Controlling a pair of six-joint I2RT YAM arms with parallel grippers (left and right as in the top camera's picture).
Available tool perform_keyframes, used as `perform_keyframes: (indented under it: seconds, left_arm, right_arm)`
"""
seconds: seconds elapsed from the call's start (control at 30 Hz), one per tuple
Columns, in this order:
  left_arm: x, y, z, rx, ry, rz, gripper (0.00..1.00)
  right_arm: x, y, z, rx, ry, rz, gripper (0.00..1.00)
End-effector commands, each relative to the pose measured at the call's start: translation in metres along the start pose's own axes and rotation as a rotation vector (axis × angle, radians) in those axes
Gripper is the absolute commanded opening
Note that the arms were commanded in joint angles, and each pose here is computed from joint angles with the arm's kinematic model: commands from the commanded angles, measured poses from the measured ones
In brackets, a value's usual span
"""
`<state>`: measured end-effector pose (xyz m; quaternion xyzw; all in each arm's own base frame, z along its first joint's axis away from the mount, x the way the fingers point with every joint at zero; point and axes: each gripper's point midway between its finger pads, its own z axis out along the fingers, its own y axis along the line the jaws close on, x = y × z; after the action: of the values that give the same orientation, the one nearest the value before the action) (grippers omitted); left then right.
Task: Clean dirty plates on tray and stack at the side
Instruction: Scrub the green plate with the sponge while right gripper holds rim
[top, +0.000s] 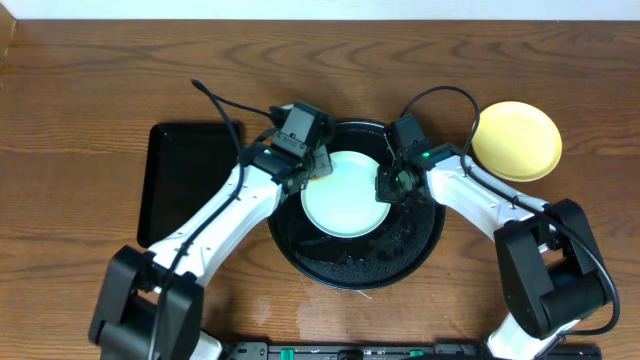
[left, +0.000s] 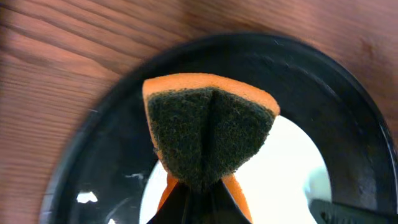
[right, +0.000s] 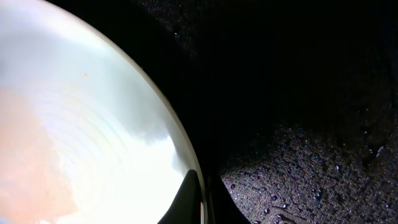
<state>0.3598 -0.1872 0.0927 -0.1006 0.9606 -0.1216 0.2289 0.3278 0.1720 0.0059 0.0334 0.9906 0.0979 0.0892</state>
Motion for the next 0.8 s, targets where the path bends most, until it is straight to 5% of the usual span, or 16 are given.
perform_keyframes:
  seconds: [0.0,0.23,0.43,0.77]
  left_arm:
    - [0.027,-0.011,0.021,0.027,0.106,0.027,0.08]
    - [0.074,-0.047,0.051,0.173,0.281,0.065,0.07]
    - [0.078,-0.048,0.056,0.173,0.291,0.078,0.07]
    - [0.063,0.032,0.045,-0.222,0.192,0.080,0.07]
  right_arm:
    - [-0.005,-0.010,0.003,0.063,-0.022,0.019,0.01]
    - [-0.005,-0.010,0.003,0.063,-0.021,0.019,0.01]
    - [-0.005,-0.010,0.003,0.064,-0.022,0.019,0.01]
    - [-0.005,-0.010,0.003,0.064,-0.021,0.019,0.01]
